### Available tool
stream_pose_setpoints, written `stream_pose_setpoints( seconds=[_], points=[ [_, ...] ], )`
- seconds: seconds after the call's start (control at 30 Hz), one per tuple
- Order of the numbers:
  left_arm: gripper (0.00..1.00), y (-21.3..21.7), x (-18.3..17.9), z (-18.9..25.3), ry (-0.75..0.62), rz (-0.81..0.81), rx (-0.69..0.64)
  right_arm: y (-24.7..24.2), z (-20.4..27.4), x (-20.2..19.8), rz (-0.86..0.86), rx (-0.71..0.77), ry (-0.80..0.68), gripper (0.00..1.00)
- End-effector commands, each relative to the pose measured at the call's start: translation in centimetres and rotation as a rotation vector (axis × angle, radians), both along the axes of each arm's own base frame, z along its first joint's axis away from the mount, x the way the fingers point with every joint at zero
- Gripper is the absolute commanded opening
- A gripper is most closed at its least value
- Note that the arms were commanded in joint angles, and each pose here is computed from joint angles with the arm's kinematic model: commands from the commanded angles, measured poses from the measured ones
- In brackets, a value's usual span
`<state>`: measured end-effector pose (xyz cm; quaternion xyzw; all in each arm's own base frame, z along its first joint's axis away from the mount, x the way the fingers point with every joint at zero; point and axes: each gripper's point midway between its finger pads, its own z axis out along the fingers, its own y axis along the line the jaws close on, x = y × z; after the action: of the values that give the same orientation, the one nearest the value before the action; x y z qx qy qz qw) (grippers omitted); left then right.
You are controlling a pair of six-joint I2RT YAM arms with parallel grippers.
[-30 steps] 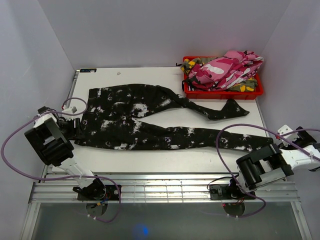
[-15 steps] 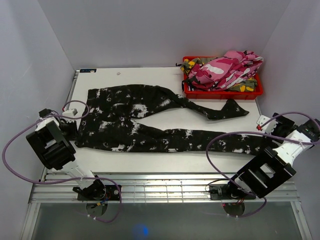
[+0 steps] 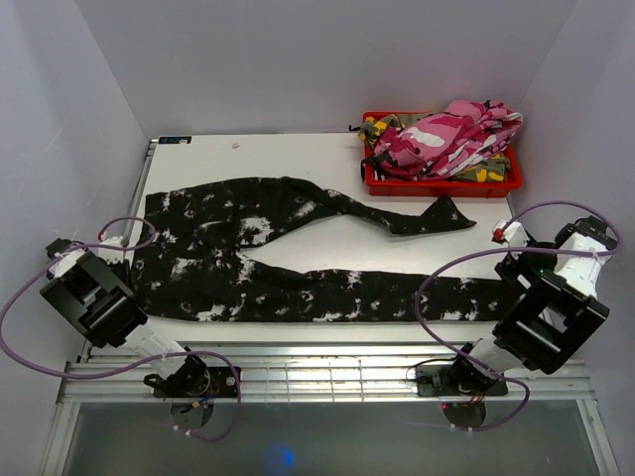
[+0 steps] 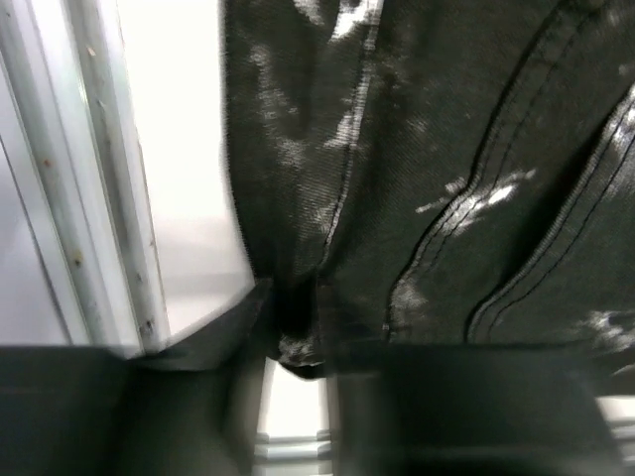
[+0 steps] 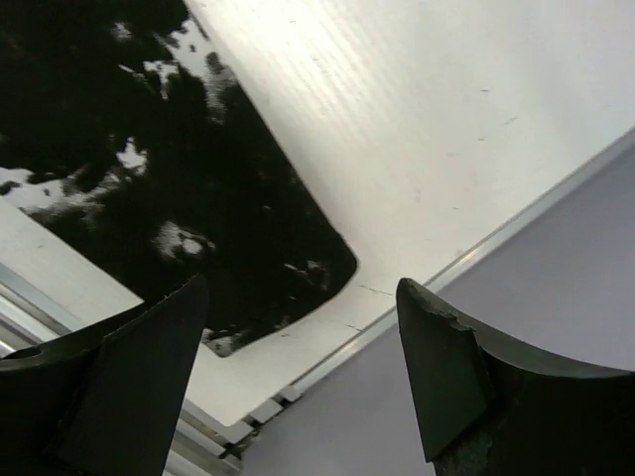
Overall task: Fold and stack the trousers
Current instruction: Flatten the trousers out
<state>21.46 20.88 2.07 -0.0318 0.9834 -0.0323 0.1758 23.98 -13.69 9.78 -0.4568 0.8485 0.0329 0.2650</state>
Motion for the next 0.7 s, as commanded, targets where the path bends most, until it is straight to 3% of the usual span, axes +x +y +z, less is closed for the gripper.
stream_pose_setpoints(
  seconds=[0.0, 0.07, 0.3, 0.43, 0.53, 0.6, 0.67],
  points=[
    [0.42, -1.1, -1.2, 2.0, 0.01, -0.093, -0.009, 2.1, -2.0, -3.1, -0.048, 0.043, 0.142, 0.81],
    [0.56, -1.5, -0.1, 3.8, -0.065, -0.13, -0.019, 2.6, -3.0, -3.5, -0.033, 0.018, 0.15, 0.79],
    [0.6, -2.7, 1.6, 6.2, -0.122, -0.206, -0.024, 2.6, -7.0, -6.0, 0.047, -0.12, 0.222, 0.7],
    [0.61, -3.7, 2.9, 6.8, -0.141, -0.26, -0.016, 3.5, -2.5, -1.6, 0.01, 0.011, 0.088, 0.76],
    [0.61, -5.2, 4.6, 6.8, -0.148, -0.282, -0.027, 3.6, 3.1, 4.4, -0.057, 0.126, -0.105, 0.84],
    [0.61, -6.7, 6.0, 6.7, -0.152, -0.315, -0.039, 3.6, 5.7, 7.9, -0.042, 0.146, -0.24, 0.86],
    [0.61, -8.0, 7.3, 6.7, -0.152, -0.326, -0.062, 5.1, 6.2, 9.7, 0.004, 0.141, -0.281, 0.86]
  ],
)
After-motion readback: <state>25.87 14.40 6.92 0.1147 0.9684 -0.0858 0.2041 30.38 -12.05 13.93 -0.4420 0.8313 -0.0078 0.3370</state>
